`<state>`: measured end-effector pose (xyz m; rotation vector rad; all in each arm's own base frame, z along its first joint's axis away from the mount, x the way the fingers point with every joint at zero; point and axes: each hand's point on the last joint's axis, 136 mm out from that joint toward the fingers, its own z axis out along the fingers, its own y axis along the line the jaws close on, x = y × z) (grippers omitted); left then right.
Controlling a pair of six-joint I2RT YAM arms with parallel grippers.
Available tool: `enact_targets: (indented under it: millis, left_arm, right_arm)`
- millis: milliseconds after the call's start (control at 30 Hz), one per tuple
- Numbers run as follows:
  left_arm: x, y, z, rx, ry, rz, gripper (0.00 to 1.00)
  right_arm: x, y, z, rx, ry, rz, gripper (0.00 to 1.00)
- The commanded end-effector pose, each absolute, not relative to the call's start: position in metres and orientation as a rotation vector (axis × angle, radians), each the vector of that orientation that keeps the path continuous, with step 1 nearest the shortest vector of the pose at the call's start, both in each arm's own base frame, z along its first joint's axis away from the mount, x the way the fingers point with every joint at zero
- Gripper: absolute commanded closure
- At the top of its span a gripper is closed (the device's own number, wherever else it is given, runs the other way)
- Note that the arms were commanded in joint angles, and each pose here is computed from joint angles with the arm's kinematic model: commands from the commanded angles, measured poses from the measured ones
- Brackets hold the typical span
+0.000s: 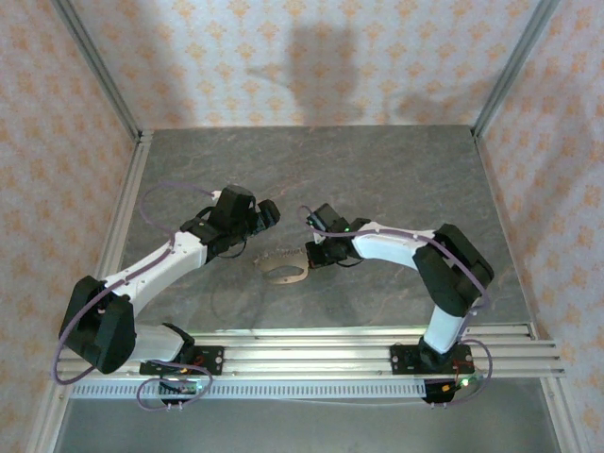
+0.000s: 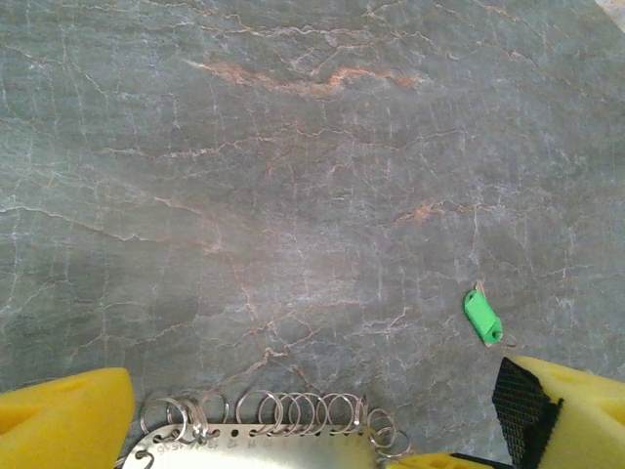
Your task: Put the keys on the keyring
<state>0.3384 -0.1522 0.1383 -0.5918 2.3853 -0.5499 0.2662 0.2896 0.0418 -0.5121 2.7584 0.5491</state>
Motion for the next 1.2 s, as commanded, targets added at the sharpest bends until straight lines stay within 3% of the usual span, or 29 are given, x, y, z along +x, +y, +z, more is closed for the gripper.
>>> enact_targets:
  millis: [0,167,367,800,867,1000,1167]
  left_arm:
    - [0.342,-0.153,0.155,-0.558,2.359,-0.587,0.03]
    - [0.342,-0.162,0.172,-0.483,2.352,-0.639,0.04]
    - [0.338,-0.167,0.197,-0.409,2.309,-0.712,0.09]
    - [0.331,-0.196,0.242,-0.191,2.173,-0.947,0.41]
    - [0.330,-0.197,0.244,-0.177,2.171,-0.953,0.40]
    - [0.329,-0.185,0.238,-0.193,2.201,-0.857,0.26]
    - [0.330,-0.168,0.228,-0.253,2.214,-0.749,0.22]
  right_arm:
    - [0.266,0.304,0.100,-0.654,2.618,0.650,1.00]
    - [0.258,0.322,0.164,-0.772,2.414,0.880,1.00]
    - [0.266,0.320,0.215,-0.697,2.226,1.122,1.00]
    - [0.289,0.300,0.267,-0.505,2.056,1.257,1.00]
    - [0.294,0.298,0.265,-0.479,2.074,1.232,1.00]
    - [0.304,0.292,0.249,-0.415,2.144,1.150,1.00]
    - [0.316,0.298,0.228,-0.367,2.184,1.153,1.00]
